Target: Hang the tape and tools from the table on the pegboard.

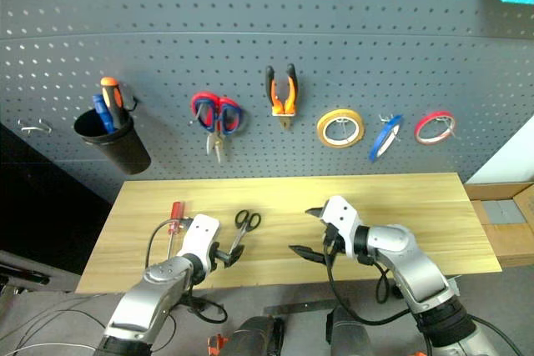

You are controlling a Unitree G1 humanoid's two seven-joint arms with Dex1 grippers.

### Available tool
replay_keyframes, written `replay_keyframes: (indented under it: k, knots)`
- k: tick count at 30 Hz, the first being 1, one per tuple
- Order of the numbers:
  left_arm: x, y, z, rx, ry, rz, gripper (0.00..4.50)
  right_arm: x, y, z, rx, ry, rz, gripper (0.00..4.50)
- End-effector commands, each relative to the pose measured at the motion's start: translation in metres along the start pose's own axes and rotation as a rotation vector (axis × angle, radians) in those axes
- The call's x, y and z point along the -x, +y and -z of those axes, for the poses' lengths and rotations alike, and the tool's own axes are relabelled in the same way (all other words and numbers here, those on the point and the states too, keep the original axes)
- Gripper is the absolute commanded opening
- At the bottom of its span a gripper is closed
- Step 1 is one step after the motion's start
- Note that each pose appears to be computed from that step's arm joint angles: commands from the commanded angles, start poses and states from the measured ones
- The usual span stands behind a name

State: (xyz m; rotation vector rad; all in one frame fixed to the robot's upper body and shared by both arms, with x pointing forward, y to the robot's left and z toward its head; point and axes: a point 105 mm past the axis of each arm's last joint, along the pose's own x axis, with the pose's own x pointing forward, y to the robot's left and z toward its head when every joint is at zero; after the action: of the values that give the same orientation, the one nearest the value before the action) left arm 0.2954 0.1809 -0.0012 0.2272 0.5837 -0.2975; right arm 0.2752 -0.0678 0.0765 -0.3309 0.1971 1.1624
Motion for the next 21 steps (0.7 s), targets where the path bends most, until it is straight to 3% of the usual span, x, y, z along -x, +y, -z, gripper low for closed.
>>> replay_keyframes:
  k: [1, 5, 16, 19, 21]
  knots:
    - [-0.004, 0.001, -0.005, -0.034, 0.002, -0.004, 4.50, 0.000, 0.006, -0.006, 0.060, -0.011, -0.025, 4.48]
    - [-0.011, 0.004, -0.009, -0.037, 0.017, -0.016, 4.50, 0.001, 0.013, -0.004, 0.059, -0.008, -0.059, 4.48]
    - [-0.024, 0.003, -0.002, -0.045, 0.095, -0.028, 4.50, 0.002, -0.002, -0.005, 0.096, -0.030, 0.035, 4.48]
    - [-0.026, 0.003, 0.005, -0.059, 0.142, -0.037, 3.91, 0.002, -0.003, -0.005, 0.096, -0.028, 0.045, 4.50]
    - [-0.027, 0.005, 0.006, -0.062, 0.150, -0.042, 3.22, 0.002, -0.004, -0.005, 0.096, -0.029, 0.052, 4.50]
